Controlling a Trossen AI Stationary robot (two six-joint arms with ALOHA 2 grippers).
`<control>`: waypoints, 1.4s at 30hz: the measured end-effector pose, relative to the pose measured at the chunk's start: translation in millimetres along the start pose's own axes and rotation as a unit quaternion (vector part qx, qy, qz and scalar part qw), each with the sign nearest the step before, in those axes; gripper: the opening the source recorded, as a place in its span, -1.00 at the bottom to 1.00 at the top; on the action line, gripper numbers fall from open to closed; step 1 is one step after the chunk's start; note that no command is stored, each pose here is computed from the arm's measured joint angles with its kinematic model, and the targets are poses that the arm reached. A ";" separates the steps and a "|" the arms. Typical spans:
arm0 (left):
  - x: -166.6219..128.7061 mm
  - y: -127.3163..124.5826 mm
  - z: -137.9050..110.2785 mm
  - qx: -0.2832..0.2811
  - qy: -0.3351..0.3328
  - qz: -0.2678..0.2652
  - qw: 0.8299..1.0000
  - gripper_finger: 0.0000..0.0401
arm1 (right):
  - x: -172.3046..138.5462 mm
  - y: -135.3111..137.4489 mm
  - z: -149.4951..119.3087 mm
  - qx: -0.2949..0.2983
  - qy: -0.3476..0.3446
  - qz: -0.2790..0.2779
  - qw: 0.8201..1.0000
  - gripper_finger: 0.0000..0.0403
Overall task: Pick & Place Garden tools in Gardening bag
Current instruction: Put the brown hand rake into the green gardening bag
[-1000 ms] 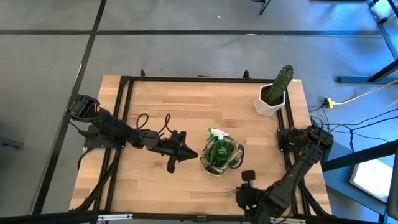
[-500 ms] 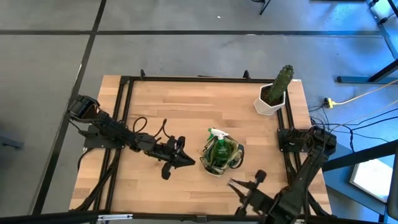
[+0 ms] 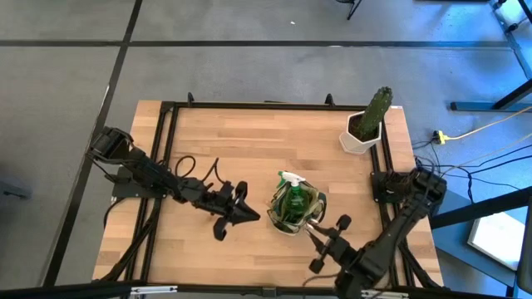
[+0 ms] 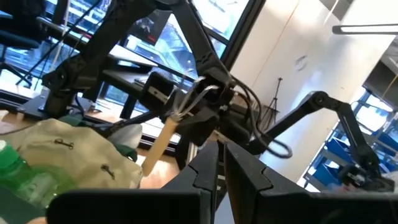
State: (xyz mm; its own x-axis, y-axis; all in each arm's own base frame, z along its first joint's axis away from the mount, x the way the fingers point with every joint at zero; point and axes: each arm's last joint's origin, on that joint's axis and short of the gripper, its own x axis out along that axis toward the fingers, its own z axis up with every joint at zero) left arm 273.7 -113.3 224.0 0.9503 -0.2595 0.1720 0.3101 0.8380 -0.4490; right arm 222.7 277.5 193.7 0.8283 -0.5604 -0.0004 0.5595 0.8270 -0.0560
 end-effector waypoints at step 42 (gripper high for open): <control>0.1 7.6 -8.4 0.025 0.046 0.038 0.998 -0.90 | 49.1 -3.2 -14.1 0.015 0.001 -0.069 0.997 -0.71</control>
State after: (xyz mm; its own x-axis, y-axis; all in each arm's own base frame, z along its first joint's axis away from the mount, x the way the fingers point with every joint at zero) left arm 276.3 -111.0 213.3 0.9703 -0.2350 0.0569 0.2372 0.8793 -0.4131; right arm 261.2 246.7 179.7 0.7426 -0.6697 0.0030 0.6696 0.7423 -0.0259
